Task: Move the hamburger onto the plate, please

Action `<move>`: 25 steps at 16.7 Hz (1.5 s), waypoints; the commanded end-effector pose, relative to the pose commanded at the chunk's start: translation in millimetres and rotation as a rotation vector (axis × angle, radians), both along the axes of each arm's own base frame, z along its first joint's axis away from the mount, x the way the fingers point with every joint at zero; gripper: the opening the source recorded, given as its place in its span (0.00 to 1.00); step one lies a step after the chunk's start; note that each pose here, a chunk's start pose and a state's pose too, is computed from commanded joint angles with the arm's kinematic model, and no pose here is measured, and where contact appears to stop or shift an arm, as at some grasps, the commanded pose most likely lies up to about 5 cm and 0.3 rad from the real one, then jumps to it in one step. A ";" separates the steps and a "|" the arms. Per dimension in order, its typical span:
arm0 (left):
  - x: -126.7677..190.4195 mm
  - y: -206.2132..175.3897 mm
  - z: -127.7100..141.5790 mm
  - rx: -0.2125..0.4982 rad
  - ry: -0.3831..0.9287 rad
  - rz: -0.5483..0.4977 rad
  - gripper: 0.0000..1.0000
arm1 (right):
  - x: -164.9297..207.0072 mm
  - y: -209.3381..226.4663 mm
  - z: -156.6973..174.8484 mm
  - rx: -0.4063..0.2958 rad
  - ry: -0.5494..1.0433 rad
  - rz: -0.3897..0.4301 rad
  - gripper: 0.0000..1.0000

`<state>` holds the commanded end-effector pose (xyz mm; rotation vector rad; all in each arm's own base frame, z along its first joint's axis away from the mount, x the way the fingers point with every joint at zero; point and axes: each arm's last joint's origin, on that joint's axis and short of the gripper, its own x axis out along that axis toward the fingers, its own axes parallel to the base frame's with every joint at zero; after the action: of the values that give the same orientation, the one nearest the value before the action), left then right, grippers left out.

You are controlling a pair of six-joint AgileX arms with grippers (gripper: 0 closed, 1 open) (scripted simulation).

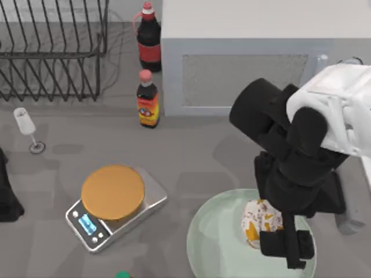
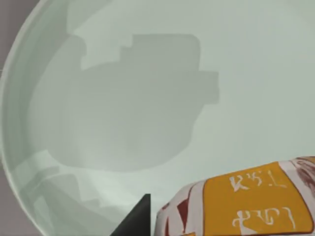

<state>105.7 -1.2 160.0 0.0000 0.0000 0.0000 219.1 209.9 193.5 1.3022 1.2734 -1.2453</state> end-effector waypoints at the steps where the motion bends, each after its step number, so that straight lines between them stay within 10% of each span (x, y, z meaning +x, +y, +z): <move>1: 0.0 0.0 0.0 0.000 0.000 0.000 1.00 | 0.0 0.0 0.0 0.000 0.000 0.000 0.00; 16: 0.0 0.0 0.0 0.000 0.000 0.000 1.00 | -0.9 6.4 -44.5 0.000 0.000 0.000 0.00; 25: 0.0 0.0 0.0 0.000 0.000 0.000 1.00 | -0.9 6.4 -44.5 0.000 0.000 0.000 0.68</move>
<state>105.7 -1.2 160.0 0.0000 0.0000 0.0000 218.2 216.3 149.0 1.3022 1.2734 -1.2453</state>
